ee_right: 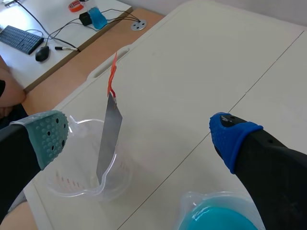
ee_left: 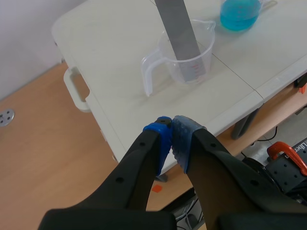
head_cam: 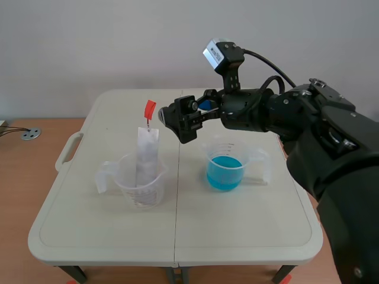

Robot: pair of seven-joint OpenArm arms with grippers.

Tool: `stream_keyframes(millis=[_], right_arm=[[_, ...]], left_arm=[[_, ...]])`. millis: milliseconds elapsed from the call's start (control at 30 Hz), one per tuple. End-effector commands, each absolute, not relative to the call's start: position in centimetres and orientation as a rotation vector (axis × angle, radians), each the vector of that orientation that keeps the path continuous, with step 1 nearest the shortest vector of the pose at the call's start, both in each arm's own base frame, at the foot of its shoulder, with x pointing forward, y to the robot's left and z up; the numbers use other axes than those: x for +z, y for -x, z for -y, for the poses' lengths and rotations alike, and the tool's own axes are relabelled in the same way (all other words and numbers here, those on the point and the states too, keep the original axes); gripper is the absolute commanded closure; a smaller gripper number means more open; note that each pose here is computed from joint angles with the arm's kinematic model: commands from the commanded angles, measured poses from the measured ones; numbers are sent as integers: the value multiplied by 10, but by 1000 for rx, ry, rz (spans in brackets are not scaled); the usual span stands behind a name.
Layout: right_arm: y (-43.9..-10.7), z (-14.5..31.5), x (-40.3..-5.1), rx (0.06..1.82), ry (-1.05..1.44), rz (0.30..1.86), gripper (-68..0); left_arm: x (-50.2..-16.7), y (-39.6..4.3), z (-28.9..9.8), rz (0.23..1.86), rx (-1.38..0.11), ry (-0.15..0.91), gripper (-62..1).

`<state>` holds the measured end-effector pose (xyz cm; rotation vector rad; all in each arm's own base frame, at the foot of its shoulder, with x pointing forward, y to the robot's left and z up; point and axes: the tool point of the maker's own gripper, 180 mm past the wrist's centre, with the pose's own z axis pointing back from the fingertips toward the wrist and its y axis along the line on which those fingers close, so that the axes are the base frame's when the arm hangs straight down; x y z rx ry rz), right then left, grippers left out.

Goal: Hold the metal plate by the orange handle, dip it into the blue solution, take it out and point at it, then put the plate back in the beaker on the left.
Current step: 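Lift the metal plate out of the left beaker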

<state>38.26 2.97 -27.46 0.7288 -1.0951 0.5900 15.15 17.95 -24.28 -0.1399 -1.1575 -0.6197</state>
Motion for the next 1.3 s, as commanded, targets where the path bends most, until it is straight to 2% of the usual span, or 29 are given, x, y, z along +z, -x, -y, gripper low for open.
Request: stream_keyframes(millis=[0,367,767,1067,1267], right_arm=[[-390,-41,-254,623,-750,1145,-604],[-401,-77,-251,681,-781,1142,-604],[-406,-108,-262,677,-828,1121,-604],[-410,-109,-261,674,-827,1152,-604],[-411,-109,-258,668,-834,1168,-509]], left_arm=[[-236,-154,-176,1188,-617,146,-28],[-238,-154,-177,1175,-617,142,-28],[-242,-152,-178,1154,-639,127,-28],[-243,-152,-179,1151,-637,126,-28],[-243,-152,-179,1151,-637,126,-28]])
